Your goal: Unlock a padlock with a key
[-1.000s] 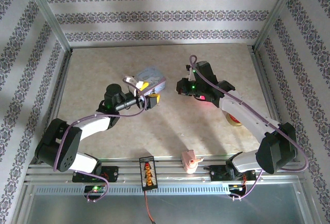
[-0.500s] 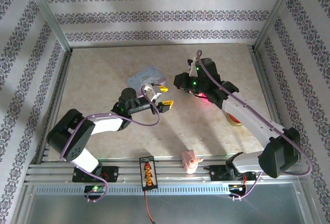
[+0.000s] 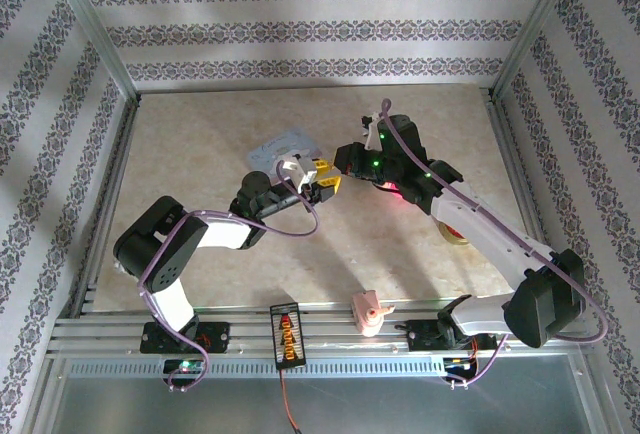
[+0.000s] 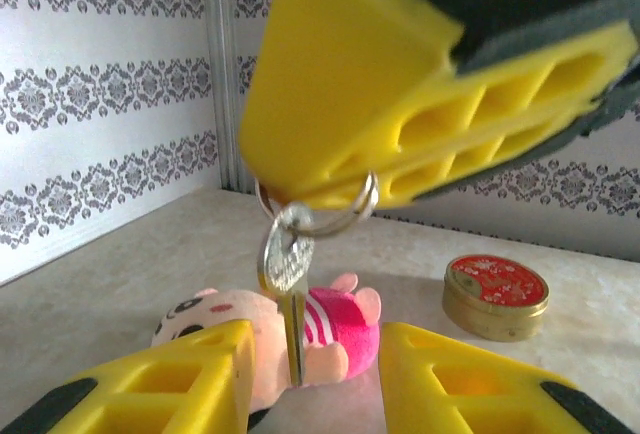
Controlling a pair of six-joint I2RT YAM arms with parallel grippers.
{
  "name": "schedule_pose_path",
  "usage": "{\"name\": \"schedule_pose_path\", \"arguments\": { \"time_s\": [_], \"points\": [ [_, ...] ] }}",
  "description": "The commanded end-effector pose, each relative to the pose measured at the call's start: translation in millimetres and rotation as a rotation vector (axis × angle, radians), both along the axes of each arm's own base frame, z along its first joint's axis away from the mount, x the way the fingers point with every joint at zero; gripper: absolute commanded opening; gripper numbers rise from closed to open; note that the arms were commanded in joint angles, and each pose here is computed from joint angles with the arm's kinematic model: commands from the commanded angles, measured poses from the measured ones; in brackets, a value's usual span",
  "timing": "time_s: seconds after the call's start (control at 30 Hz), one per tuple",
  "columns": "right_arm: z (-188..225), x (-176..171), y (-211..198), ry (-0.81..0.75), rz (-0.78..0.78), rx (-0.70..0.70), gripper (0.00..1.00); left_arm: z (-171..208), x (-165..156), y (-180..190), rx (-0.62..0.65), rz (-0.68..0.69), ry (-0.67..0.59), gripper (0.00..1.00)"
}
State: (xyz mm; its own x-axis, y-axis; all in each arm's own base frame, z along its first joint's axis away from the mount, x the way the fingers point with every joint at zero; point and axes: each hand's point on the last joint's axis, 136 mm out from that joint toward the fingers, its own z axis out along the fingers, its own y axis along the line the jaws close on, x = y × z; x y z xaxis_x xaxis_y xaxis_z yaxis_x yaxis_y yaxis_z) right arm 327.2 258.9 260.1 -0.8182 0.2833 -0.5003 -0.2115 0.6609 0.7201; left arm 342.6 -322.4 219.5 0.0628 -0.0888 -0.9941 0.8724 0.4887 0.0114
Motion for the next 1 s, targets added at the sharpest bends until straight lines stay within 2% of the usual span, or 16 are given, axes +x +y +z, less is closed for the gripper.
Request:
{"name": "schedule_pose_path", "arguments": {
  "time_s": [0.0, 0.17, 0.3, 0.33, 0.47, 0.53, 0.6, 0.67, 0.77, 0.93, 0.97],
  "points": [
    [6, -7, 6, -0.014, 0.017, 0.026, 0.00, 24, 0, -5, -0.067, -0.002, -0.047, 0.34],
    [7, -7, 7, -0.016, 0.019, 0.027, 0.00, 24, 2, -5, -0.072, 0.002, -0.038, 0.22],
    [5, -8, 7, -0.014, 0.020, 0.024, 0.00, 22, 2, -5, -0.053, 0.007, -0.031, 0.02],
    [5, -7, 6, -0.017, 0.017, 0.020, 0.00, 21, 2, -4, -0.044, 0.010, -0.029, 0.00],
    [3, -7, 5, -0.020, 0.024, 0.012, 0.00, 22, -3, -3, -0.005, 0.002, -0.026, 0.00],
    [4, -8, 5, -0.027, 0.045, 0.003, 0.05, 22, -6, -3, 0.036, -0.009, -0.010, 0.00],
    [6, -10, 2, -0.047, 0.065, -0.019, 0.12, 18, -11, -3, 0.109, -0.040, 0.027, 0.00],
    [14, -13, -2, -0.086, 0.095, -0.030, 0.21, 9, -19, -1, 0.231, -0.093, 0.096, 0.00],
    [23, -19, -7, -0.149, 0.124, -0.036, 0.30, -2, -43, 7, 0.406, -0.182, 0.135, 0.00],
    [31, -32, -9, -0.285, 0.208, -0.063, 0.32, -7, -70, 29, 0.631, -0.248, 0.188, 0.00],
    [33, -35, -9, -0.312, 0.231, -0.064, 0.35, -7, -75, 33, 0.665, -0.260, 0.194, 0.00]
  ]
}}
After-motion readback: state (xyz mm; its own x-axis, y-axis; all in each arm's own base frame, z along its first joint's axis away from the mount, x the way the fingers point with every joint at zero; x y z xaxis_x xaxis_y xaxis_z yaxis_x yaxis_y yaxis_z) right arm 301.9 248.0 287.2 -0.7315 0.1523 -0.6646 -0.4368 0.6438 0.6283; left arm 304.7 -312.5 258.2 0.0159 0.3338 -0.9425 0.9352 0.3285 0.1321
